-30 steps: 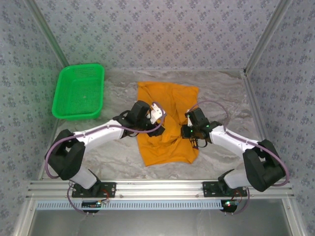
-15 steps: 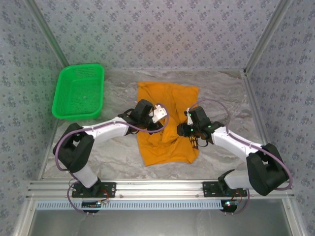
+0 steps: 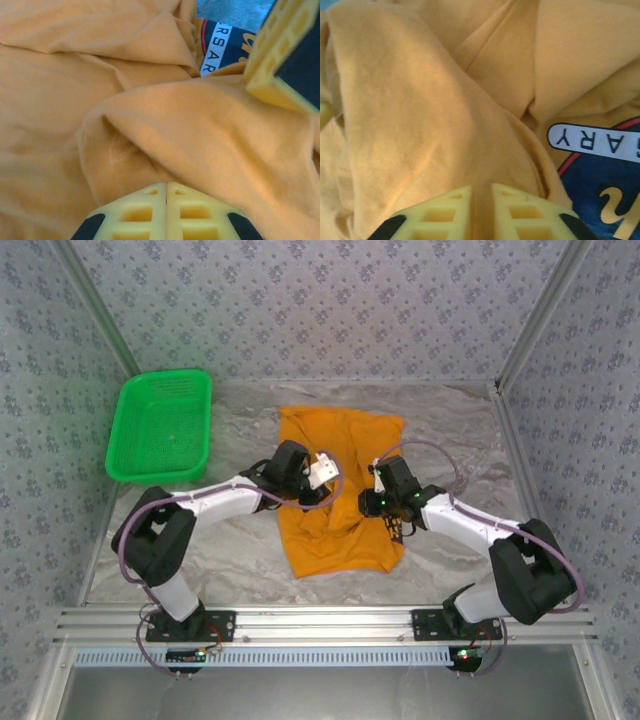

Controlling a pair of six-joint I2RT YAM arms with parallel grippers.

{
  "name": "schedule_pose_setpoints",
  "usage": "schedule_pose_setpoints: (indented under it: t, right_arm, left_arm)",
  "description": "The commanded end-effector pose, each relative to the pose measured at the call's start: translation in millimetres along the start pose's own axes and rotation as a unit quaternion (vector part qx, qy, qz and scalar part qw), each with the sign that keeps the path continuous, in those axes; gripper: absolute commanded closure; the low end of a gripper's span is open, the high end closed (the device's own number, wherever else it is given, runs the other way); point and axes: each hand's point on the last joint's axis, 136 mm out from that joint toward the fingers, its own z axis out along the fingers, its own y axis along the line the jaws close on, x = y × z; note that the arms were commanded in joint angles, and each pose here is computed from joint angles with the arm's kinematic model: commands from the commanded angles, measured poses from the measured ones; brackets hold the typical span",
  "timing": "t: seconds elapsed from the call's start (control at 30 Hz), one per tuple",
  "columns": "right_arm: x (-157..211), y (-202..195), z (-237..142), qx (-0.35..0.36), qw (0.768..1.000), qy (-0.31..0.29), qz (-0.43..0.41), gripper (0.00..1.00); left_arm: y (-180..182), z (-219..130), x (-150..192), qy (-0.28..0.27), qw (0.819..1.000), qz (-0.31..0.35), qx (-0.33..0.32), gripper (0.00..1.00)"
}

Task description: Fold the inside-out t-shirt

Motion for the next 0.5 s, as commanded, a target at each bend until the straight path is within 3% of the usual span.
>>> schedule_pose_setpoints:
  t: [0.0, 0.17, 0.2, 0.27, 0.3, 0.47]
  right_arm:
    - [9, -26, 4, 0.042, 0.998, 0.002, 0.035, 0.89]
    - [17, -41, 8, 0.032, 0.997, 0.006, 0.064, 0.92]
    - [15, -37, 7, 0.02, 0.998, 0.006, 0.056, 0.9]
    - [8, -27, 2, 0.007, 0.999, 0.005, 0.042, 0.75]
    - [4, -24, -1, 0.004, 0.999, 0.003, 0.036, 0.69]
    - [-19, -7, -22, -0.016, 0.999, -0.024, 0.016, 0.61]
  left_arm:
    - [-5, -25, -12, -0.071, 0.997, -0.01, 0.032, 1.0]
    - [-3, -42, 8, -0.096, 0.994, -0.038, 0.032, 1.0]
    - [-4, -43, 9, -0.096, 0.994, -0.042, 0.033, 0.93]
    - [-6, -45, 6, -0.098, 0.993, -0.049, 0.033, 0.63]
    - [-10, -43, 5, -0.096, 0.994, -0.042, 0.033, 0.54]
    - [-17, -28, -9, -0.065, 0.998, 0.016, 0.011, 0.49]
